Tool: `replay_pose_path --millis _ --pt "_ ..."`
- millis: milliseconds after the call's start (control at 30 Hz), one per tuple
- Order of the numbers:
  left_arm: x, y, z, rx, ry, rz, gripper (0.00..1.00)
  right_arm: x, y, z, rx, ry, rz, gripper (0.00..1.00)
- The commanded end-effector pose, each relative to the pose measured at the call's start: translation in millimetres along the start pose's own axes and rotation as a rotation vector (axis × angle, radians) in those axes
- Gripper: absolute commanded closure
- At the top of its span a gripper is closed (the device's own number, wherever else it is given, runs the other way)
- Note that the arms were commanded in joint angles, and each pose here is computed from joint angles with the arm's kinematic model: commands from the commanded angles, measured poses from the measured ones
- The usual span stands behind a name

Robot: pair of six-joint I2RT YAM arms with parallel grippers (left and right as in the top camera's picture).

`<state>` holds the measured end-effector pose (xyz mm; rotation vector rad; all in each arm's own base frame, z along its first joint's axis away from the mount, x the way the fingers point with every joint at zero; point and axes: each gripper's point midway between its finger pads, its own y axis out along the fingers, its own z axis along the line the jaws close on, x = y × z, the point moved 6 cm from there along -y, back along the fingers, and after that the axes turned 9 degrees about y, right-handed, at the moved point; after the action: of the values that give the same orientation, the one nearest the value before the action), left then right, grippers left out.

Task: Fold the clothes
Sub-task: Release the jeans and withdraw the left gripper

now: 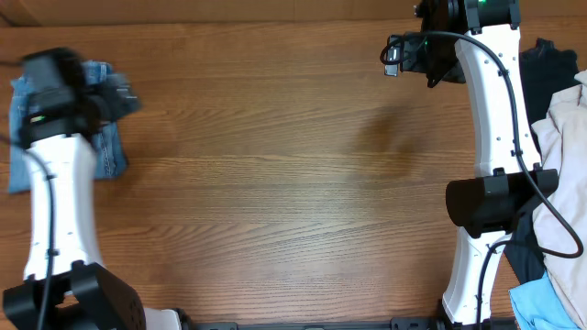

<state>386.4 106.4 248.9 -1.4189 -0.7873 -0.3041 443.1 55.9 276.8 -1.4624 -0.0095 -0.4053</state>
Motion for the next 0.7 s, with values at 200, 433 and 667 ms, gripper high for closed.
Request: replay_pose_path --millis 200,433,667 --pt "-30.4 -20.4 -61.7 -0.196 0.17 0.137 0.0 5.7 -25.4 11.9 0.157 -0.082 -0.067 0.0" --pt "-58.3 -56.4 -50.8 -0.166 0.175 0.378 0.0 9.7 -37.4 -59.3 0.184 0.113 0.001 0.0" --pt "-87.0 -71.5 -36.6 -0.066 0.131 0.52 0.0 -11.3 -82.9 -82.6 0.206 0.164 -0.06 0.0"
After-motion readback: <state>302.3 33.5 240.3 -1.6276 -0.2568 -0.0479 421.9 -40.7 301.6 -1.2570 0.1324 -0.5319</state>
